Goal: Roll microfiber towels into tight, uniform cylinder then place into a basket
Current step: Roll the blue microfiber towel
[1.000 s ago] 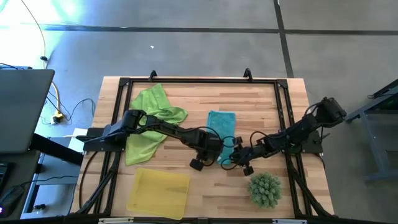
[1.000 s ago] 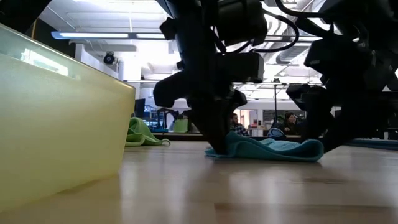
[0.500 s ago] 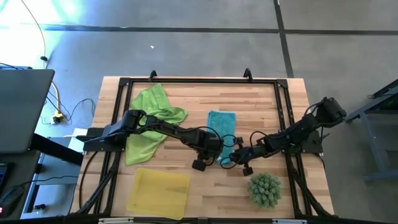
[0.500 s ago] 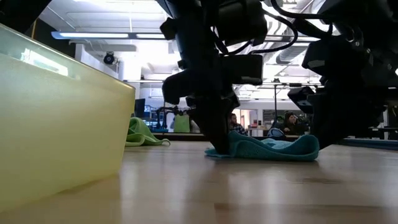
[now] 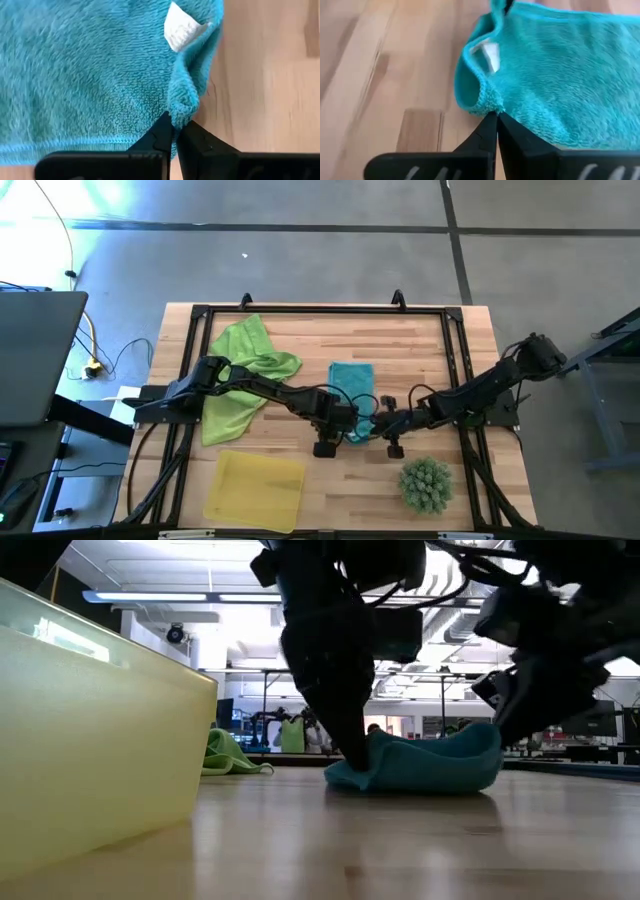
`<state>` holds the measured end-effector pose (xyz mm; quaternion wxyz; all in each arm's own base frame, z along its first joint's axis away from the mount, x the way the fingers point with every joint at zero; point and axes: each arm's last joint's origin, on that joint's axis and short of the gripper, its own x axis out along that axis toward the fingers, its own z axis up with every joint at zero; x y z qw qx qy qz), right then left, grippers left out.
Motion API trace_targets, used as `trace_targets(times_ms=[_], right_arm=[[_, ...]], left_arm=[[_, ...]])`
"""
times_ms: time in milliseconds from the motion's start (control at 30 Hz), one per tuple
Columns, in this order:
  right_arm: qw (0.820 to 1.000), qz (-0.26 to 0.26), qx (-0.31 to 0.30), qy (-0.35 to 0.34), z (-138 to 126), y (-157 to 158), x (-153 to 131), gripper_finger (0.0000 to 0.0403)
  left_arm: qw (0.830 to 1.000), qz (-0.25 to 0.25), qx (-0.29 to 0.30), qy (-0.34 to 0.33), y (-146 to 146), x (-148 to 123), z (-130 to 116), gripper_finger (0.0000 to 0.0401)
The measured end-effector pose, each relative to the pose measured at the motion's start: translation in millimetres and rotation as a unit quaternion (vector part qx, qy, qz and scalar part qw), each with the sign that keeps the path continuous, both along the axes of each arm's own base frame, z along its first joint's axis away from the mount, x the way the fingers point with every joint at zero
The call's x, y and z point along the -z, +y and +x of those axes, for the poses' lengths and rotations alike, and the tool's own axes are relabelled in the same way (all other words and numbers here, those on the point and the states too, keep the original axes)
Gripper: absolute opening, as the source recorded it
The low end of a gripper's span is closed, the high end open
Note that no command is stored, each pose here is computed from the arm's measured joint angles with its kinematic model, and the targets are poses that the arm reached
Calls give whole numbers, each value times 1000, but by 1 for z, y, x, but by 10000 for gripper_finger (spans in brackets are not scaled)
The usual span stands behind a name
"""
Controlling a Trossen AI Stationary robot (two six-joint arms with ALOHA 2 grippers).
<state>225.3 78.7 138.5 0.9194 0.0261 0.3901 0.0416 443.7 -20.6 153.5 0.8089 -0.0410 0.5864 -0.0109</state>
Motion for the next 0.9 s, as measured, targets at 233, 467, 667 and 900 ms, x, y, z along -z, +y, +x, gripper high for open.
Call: trace_targets(times_ms=[233,467,667,900], right_arm=[[983,91,147,53,-3,-16,5,1],[975,102,183,71,-5,-20,7,1],[976,101,182,67,-4,-20,7,0],[979,93,171,68,-4,-20,7,0]], left_arm=[[997,-16,-77,10,3,0,-1,8],[994,13,-110,9,6,0,-1,8],[992,17,-125,15,5,0,-3,25],[996,5,-82,24,-9,-4,-6,77]])
